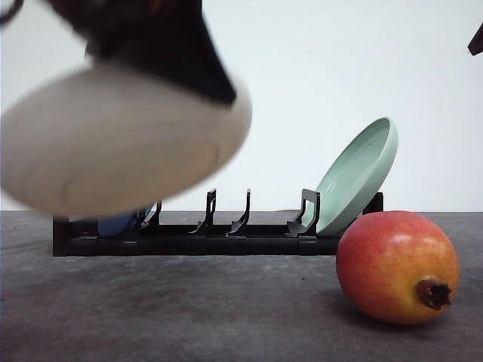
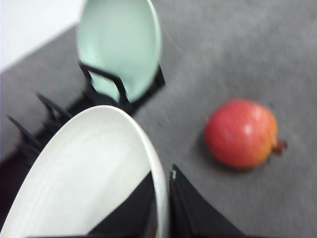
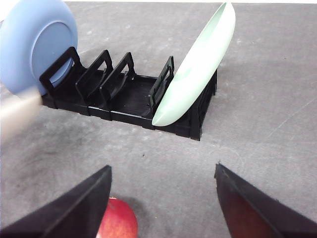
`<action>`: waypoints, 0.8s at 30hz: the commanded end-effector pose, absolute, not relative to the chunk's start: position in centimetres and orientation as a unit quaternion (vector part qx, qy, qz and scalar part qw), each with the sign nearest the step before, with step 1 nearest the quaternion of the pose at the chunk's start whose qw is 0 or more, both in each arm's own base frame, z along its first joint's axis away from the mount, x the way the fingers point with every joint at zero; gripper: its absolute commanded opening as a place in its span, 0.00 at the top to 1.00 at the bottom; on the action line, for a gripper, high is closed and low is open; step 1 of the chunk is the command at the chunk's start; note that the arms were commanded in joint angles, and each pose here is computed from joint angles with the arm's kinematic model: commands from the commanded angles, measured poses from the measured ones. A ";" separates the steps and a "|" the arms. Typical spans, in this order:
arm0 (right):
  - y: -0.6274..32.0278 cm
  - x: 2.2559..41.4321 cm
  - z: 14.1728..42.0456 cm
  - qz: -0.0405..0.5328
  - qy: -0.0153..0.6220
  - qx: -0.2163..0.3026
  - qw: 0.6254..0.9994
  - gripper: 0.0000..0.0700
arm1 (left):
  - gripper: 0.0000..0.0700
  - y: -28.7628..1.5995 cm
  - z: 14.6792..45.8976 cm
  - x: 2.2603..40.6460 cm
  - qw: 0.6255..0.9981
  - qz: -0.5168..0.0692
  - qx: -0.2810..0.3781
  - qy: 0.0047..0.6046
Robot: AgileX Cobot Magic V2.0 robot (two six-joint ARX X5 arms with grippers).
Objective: Place pomegranate in white plate
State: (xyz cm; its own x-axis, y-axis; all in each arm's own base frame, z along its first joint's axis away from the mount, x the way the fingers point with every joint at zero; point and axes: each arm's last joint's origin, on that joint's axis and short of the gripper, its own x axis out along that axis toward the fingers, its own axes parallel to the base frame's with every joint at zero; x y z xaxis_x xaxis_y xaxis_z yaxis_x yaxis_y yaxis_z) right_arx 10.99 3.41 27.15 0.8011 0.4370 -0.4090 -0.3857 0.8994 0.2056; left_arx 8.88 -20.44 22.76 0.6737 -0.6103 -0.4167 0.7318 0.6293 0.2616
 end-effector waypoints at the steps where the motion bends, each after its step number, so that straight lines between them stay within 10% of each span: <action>1: 3.5 11.0 27.6 0.220 0.221 0.057 0.948 0.40 | 0.98 -20.9 22.1 8.6 0.889 -0.381 0.205 0.148; 24: 3.5 11.0 27.5 0.219 0.227 0.057 0.947 0.40 | 0.93 -24.0 15.0 9.3 0.836 -0.414 0.319 0.168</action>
State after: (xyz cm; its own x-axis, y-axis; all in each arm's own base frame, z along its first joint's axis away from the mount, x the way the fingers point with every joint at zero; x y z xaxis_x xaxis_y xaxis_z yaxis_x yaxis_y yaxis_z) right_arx 10.94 3.39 27.02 0.7953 0.4356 -0.4217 -0.3828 0.9001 0.2078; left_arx 9.52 -23.69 15.23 0.6097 -0.5768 -0.5436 0.7923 0.4635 0.3968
